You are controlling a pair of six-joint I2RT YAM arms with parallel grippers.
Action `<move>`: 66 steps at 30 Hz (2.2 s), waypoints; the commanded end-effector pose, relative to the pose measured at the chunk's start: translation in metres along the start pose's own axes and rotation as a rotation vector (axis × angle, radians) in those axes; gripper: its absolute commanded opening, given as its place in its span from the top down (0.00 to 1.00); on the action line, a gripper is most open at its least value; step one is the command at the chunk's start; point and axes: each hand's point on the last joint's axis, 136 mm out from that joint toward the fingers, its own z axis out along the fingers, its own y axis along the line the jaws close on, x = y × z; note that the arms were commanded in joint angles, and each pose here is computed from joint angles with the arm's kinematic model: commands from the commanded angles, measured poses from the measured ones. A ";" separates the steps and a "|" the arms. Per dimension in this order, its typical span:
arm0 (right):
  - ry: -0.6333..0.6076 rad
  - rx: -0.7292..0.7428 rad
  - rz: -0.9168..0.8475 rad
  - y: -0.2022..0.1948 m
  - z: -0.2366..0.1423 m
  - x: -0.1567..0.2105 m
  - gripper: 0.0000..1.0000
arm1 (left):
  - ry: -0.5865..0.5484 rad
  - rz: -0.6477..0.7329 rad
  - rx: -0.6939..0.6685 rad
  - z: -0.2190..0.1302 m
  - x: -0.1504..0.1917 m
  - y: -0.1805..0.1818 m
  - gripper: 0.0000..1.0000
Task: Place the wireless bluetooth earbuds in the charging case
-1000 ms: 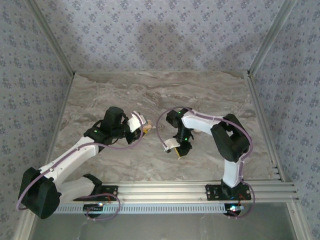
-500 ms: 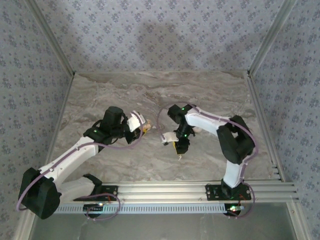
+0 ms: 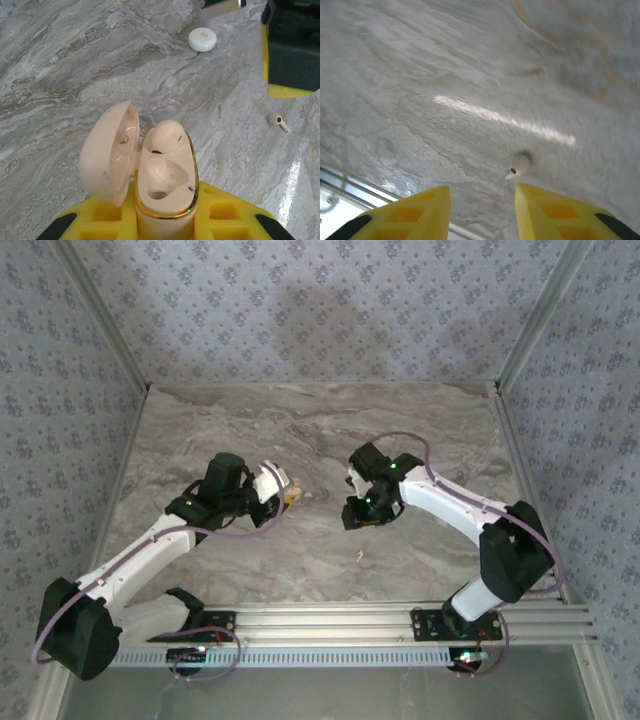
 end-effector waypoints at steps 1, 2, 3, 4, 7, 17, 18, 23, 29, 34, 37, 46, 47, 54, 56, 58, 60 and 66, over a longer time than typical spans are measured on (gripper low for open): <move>0.068 0.075 0.398 -0.014 0.013 0.019 0.58 | -0.033 0.015 0.015 -0.003 -0.010 -0.001 0.82; 0.083 0.085 0.420 -0.017 0.016 0.022 0.58 | -0.036 0.018 0.016 -0.003 -0.011 -0.001 0.82; 0.103 0.095 0.443 -0.020 0.021 0.027 0.57 | -0.037 0.018 0.016 -0.003 -0.011 -0.001 0.82; 0.119 0.107 0.467 -0.024 0.025 0.031 0.57 | -0.038 0.020 0.014 -0.004 -0.011 -0.001 0.82; 0.142 0.117 0.515 -0.030 0.035 0.038 0.56 | -0.040 0.022 0.009 -0.005 -0.011 -0.001 0.82; 0.158 0.081 0.570 -0.034 0.058 0.040 0.61 | -0.041 0.023 0.006 -0.006 -0.011 -0.001 0.82; 0.158 0.082 0.572 -0.035 0.059 0.039 0.62 | -0.041 0.023 0.006 -0.006 -0.011 -0.001 0.82; 0.163 0.085 0.570 -0.037 0.064 0.037 0.64 | -0.042 0.023 0.005 -0.006 -0.011 -0.001 0.82; 0.160 0.092 0.563 -0.040 0.068 0.034 0.69 | -0.040 0.022 0.005 -0.006 -0.011 -0.001 0.82; 0.166 0.096 0.559 -0.041 0.073 0.033 0.70 | -0.040 0.022 0.005 -0.006 -0.011 -0.001 0.82; 0.168 0.105 0.553 -0.043 0.075 0.033 0.71 | -0.040 0.022 0.005 -0.006 -0.011 -0.001 0.82; 0.014 0.081 0.471 -0.044 0.052 0.011 0.80 | -0.082 0.013 0.031 -0.003 -0.014 -0.005 0.82; -0.024 0.068 0.456 -0.042 0.046 0.006 0.80 | -0.093 0.009 0.038 -0.002 -0.013 -0.007 0.82; -0.360 -0.067 0.219 -0.013 -0.021 -0.042 0.80 | -0.209 -0.016 0.022 0.008 -0.021 -0.004 0.82; -0.470 -0.112 0.138 -0.001 -0.048 -0.055 0.80 | -0.232 -0.006 0.017 0.012 -0.024 -0.004 0.82; -0.563 -0.156 0.050 0.012 -0.074 -0.063 0.80 | -0.240 0.013 0.019 0.017 -0.026 -0.007 0.82; -0.634 -0.205 -0.027 0.025 -0.096 -0.069 0.80 | -0.250 0.038 0.027 0.022 -0.029 -0.010 0.82; -0.748 -0.327 -0.200 0.062 -0.143 -0.073 0.80 | -0.276 0.098 0.059 0.033 -0.041 -0.021 0.82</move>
